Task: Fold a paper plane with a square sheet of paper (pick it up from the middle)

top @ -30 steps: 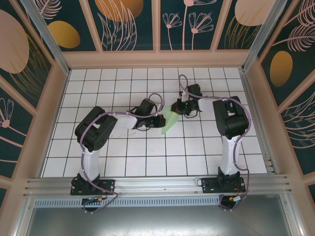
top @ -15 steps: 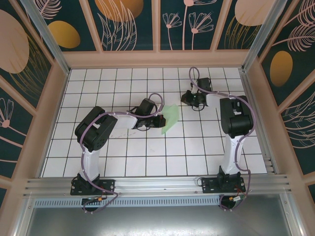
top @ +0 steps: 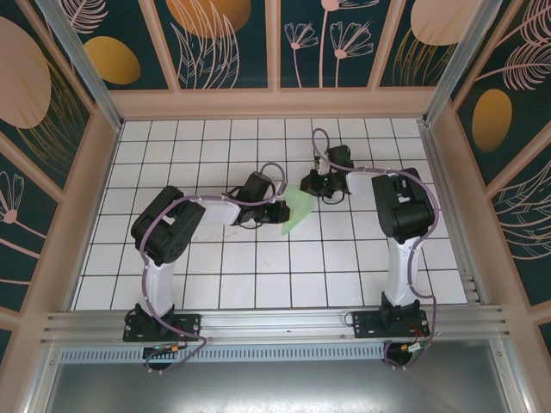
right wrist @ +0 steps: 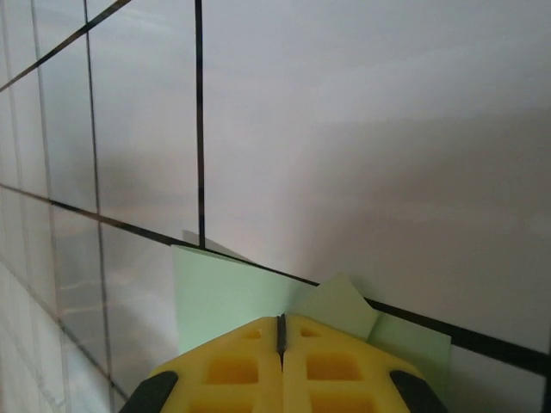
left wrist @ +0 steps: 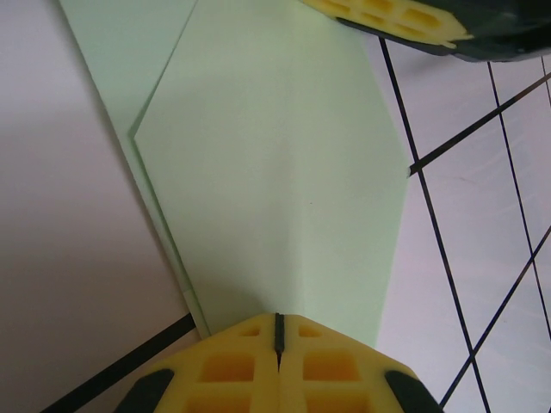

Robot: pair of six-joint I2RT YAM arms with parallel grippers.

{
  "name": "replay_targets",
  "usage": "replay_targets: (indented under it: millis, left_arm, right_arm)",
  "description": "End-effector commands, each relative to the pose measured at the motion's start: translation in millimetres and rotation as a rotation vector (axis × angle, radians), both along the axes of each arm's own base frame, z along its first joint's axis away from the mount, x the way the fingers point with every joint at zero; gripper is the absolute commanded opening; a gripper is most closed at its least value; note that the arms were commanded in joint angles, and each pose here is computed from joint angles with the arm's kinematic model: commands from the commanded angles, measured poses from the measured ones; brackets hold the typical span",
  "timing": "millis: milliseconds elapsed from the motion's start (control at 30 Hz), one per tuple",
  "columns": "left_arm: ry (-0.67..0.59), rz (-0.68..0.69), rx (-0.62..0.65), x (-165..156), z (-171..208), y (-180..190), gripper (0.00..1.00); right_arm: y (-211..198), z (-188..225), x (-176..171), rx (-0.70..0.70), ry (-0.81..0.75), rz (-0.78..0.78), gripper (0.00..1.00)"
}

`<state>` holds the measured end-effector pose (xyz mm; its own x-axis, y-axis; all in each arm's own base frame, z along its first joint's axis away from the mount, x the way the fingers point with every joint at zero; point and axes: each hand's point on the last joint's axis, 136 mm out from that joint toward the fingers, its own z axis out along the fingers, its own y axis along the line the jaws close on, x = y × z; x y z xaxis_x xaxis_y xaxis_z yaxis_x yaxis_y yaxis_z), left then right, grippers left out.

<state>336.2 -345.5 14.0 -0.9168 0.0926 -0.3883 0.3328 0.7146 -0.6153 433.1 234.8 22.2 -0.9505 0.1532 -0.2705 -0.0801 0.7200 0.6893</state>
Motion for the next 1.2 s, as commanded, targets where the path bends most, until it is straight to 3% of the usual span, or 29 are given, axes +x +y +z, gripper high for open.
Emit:
replay_targets:
  millis: [0, 200, 433, 567, 700, 1000, 1167]
  left_arm:
    - [0.207, 0.033, 0.248, -45.2, -69.9, 52.4, 0.00]
    - [0.200, 0.039, 0.239, -43.8, -67.0, 51.4, 0.00]
    - [0.168, 0.037, 0.199, -32.9, -52.2, 40.7, 0.00]
    - [0.156, 0.032, 0.181, -30.6, -46.5, 37.2, 0.00]
    - [0.147, 0.031, 0.172, -28.0, -42.1, 34.8, 0.00]
    - [0.122, 0.026, 0.124, -20.1, -24.8, 24.6, 0.00]
    - [0.013, 0.009, -0.024, -3.8, 28.8, 2.8, 0.00]
  right_arm:
    - [-22.1, -5.0, 28.0, -0.044, -0.023, -0.073, 0.00]
    - [-52.2, 8.4, 54.9, -0.072, -0.045, -0.178, 0.00]
    - [-20.9, 54.1, 1.2, 0.004, -0.096, -0.122, 0.00]
    - [10.4, 40.7, -34.5, 0.043, -0.027, -0.058, 0.00]
    - [25.9, 22.0, -41.1, 0.042, 0.024, -0.028, 0.00]
    - [11.2, -23.5, -47.8, -0.041, 0.114, -0.048, 0.00]
    - [-1.4, -47.1, -60.1, -0.103, 0.174, -0.063, 0.00]
